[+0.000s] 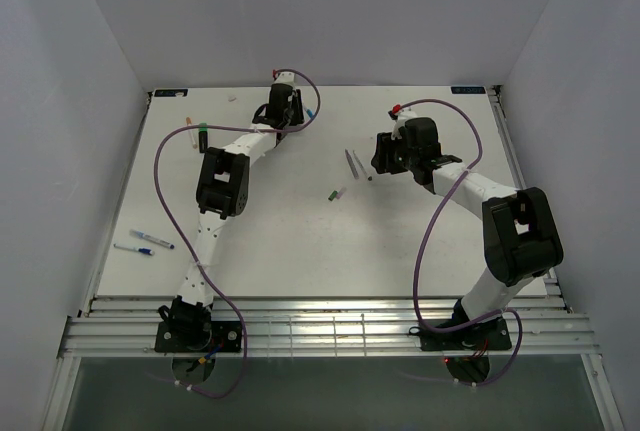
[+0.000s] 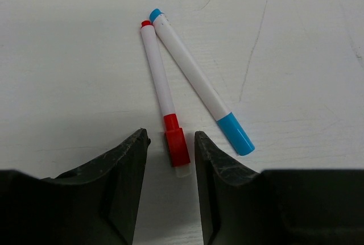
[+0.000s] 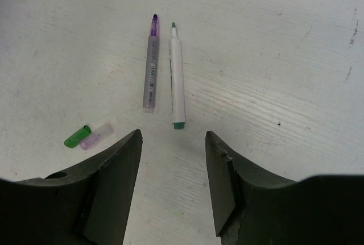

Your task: Open the pen caps

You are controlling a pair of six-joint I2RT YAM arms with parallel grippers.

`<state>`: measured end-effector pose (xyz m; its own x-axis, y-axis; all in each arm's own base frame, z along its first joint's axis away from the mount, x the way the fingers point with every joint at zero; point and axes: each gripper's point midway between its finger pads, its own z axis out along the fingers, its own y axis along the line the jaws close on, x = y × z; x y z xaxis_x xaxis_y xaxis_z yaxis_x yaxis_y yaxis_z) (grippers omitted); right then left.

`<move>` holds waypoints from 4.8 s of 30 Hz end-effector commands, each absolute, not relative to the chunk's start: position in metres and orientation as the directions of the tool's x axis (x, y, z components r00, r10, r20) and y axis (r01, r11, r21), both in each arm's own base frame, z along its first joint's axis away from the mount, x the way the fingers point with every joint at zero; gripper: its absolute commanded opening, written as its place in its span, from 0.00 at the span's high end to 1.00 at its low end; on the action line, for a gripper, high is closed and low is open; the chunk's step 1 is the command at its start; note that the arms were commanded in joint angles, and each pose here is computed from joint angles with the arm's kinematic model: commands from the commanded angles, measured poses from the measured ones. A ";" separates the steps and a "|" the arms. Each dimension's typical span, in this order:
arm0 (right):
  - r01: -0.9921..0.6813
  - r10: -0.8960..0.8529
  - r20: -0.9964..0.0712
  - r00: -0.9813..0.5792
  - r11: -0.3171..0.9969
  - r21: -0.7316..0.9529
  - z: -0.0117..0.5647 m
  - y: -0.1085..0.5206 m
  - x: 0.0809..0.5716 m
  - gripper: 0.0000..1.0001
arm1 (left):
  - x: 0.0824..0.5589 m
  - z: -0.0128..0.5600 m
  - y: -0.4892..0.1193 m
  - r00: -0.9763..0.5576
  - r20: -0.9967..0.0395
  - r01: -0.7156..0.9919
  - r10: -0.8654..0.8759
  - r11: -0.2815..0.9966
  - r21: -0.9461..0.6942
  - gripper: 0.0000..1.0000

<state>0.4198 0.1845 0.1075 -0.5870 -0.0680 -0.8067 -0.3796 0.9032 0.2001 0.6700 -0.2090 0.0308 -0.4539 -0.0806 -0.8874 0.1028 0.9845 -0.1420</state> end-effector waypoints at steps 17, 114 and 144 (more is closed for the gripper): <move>-0.398 -0.052 -0.854 -0.518 0.898 0.187 0.132 0.184 0.426 0.45 | 0.654 0.015 -0.181 -0.508 -0.859 0.032 -0.066 0.995 -0.096 0.58; -0.545 0.308 -0.528 -0.792 0.034 0.838 0.265 0.382 0.254 0.92 | 0.233 0.234 -0.239 -0.727 -0.622 0.540 -0.291 0.317 -0.779 0.84; -0.612 0.313 -0.584 -0.749 0.012 0.791 0.282 0.373 0.251 0.92 | 0.212 0.226 -0.245 -0.791 -0.583 0.541 -0.186 0.236 -0.808 1.00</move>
<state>0.2521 0.3806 0.2411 -0.8419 0.2612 -0.4723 -0.4700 0.0753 0.8794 0.2309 -0.2393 0.2170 -0.7555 -0.2574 -0.6025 0.5224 0.3182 -0.7911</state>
